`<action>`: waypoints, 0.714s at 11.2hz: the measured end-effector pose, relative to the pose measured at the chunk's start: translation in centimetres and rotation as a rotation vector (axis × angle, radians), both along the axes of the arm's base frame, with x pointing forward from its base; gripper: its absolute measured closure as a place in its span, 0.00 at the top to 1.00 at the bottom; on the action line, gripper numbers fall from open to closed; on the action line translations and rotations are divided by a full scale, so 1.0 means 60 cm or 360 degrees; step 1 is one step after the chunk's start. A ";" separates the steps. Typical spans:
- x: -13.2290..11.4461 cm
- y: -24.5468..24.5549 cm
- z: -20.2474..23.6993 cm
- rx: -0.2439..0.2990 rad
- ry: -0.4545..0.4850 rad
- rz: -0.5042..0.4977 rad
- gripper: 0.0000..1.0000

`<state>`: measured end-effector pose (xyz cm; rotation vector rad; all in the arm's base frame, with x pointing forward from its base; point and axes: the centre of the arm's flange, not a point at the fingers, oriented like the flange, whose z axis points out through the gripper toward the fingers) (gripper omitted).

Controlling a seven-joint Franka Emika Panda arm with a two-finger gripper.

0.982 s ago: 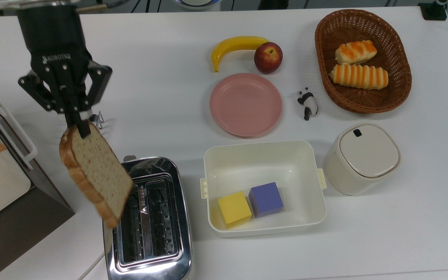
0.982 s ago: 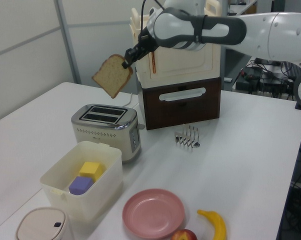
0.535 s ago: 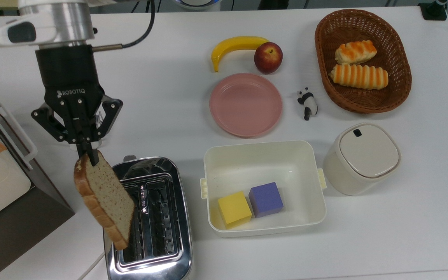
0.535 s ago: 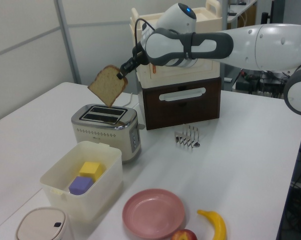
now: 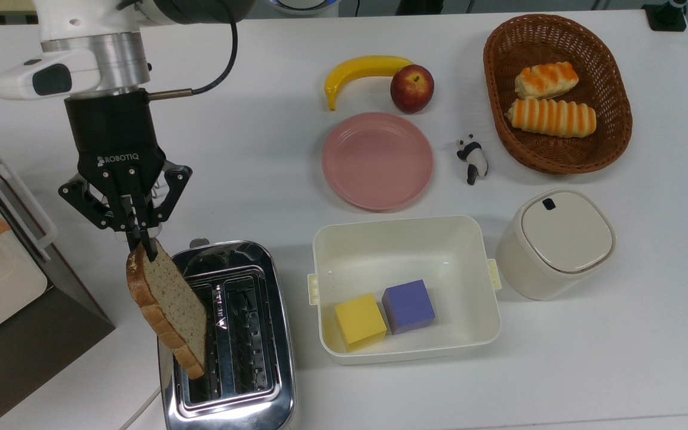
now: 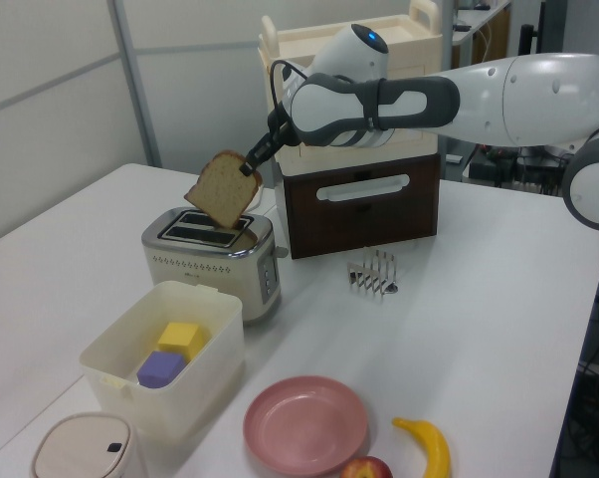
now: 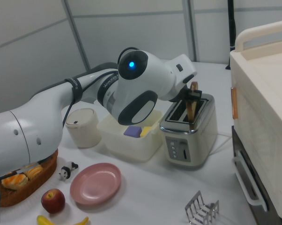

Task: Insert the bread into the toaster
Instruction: 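Lower the bread into the toaster slot and open the gripper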

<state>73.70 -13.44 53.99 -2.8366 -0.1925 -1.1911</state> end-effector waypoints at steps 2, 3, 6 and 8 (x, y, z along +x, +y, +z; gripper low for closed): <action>-0.001 -0.002 -0.012 -0.0010 0.0021 0.0004 0.09; -0.002 -0.001 -0.020 -0.0016 0.0038 0.0008 0.09; -0.002 0.000 -0.028 -0.0016 0.0052 0.0009 0.12; -0.002 0.000 -0.027 0.0000 0.0053 -0.0007 0.41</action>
